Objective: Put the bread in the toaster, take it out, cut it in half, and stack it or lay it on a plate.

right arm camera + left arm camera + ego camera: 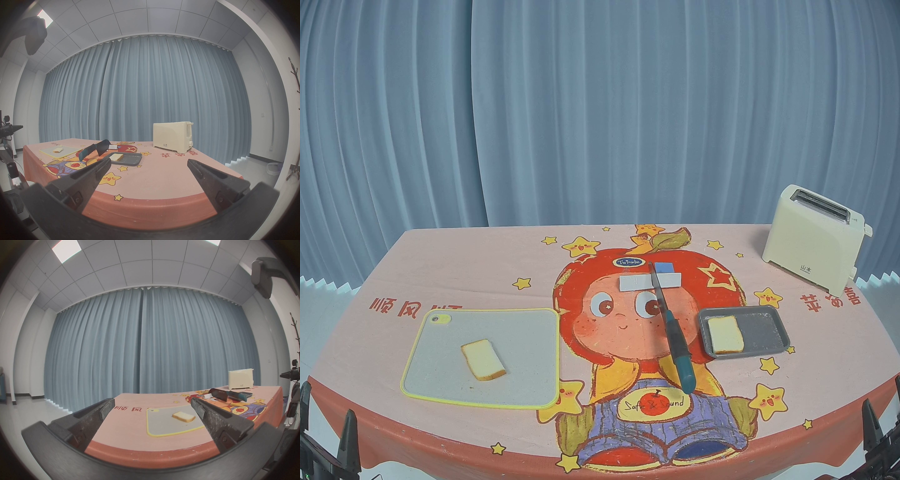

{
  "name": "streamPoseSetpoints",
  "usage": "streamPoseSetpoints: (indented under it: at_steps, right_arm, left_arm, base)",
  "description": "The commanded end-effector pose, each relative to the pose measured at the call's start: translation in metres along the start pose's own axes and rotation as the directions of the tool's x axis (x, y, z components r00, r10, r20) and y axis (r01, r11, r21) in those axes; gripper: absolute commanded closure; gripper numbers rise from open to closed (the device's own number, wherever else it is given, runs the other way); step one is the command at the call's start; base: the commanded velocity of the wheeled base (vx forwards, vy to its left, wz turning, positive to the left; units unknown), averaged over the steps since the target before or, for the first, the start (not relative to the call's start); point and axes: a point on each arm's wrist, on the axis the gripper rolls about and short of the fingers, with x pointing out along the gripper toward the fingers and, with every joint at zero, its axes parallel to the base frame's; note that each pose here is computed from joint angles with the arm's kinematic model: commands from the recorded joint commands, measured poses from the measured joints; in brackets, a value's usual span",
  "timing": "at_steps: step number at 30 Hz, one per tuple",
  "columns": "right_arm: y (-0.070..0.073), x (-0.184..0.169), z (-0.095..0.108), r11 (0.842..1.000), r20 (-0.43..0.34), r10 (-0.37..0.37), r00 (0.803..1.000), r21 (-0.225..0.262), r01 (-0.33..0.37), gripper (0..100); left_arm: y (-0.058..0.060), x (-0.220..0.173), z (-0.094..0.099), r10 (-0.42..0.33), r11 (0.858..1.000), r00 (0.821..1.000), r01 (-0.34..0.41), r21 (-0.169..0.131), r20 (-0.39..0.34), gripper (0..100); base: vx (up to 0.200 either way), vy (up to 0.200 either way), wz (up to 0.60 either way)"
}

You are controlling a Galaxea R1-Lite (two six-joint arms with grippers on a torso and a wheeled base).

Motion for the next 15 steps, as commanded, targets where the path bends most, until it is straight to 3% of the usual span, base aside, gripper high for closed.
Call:
streamPoseSetpoints:
  at_steps: [1, 9, 15]
  right_arm:
    - [0.0, 0.0, -0.005, 1.0, -0.001, 0.0, 1.0, 0.0, 0.0, 0]
    - [0.0, 0.0, -0.005, 1.0, -0.001, 0.0, 1.0, 0.0, 0.0, 0]
    - [0.0, 0.0, -0.005, 1.0, -0.001, 0.0, 1.0, 0.0, 0.0, 0]
  left_arm:
    - [-0.001, 0.0, -0.002, -0.039, 0.999, 0.999, 0.039, 0.005, -0.004, 0]
    - [0.0, 0.018, 0.024, -0.054, 0.999, 0.994, 0.054, -0.005, -0.093, 0]
    - [-0.001, 0.026, 0.026, -0.1, 0.995, 0.984, 0.099, -0.015, -0.149, 0]
  base:
    - [0.0, 0.0, 0.0]
    - [0.0, 0.0, 0.0]
    - [0.0, 0.0, 0.0]
